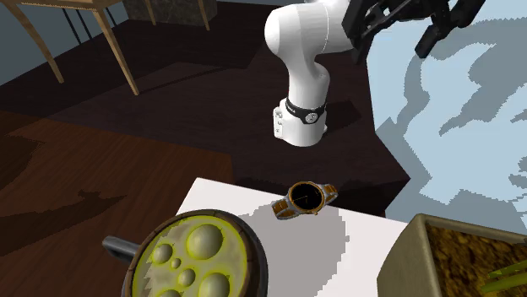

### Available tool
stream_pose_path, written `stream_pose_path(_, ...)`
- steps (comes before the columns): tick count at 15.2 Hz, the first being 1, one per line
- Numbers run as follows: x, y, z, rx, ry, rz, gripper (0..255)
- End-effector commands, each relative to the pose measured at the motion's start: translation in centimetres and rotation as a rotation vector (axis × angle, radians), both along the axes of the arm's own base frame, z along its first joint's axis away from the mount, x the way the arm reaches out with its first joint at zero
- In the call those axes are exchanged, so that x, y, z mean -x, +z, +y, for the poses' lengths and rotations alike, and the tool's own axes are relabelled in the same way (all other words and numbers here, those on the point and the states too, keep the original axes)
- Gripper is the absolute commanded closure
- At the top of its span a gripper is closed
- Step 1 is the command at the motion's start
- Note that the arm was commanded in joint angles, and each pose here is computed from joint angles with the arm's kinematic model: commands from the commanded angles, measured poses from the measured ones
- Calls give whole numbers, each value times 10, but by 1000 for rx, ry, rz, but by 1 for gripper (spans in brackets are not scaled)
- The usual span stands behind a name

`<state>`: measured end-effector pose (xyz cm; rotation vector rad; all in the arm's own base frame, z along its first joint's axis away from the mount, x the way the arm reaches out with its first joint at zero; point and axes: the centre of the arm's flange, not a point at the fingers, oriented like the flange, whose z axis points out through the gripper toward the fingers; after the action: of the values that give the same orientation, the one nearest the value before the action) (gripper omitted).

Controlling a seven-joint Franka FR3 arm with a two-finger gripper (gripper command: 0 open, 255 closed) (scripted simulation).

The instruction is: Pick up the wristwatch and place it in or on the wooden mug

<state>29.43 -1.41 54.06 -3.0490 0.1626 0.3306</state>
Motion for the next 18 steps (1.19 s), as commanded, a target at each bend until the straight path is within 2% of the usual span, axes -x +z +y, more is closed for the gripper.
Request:
stream_pose_path(1, 0, 0, 0, 0, 0, 0, 0)
stream_pose_path(18, -21, -194, -78, 150, -740, -161, 0)
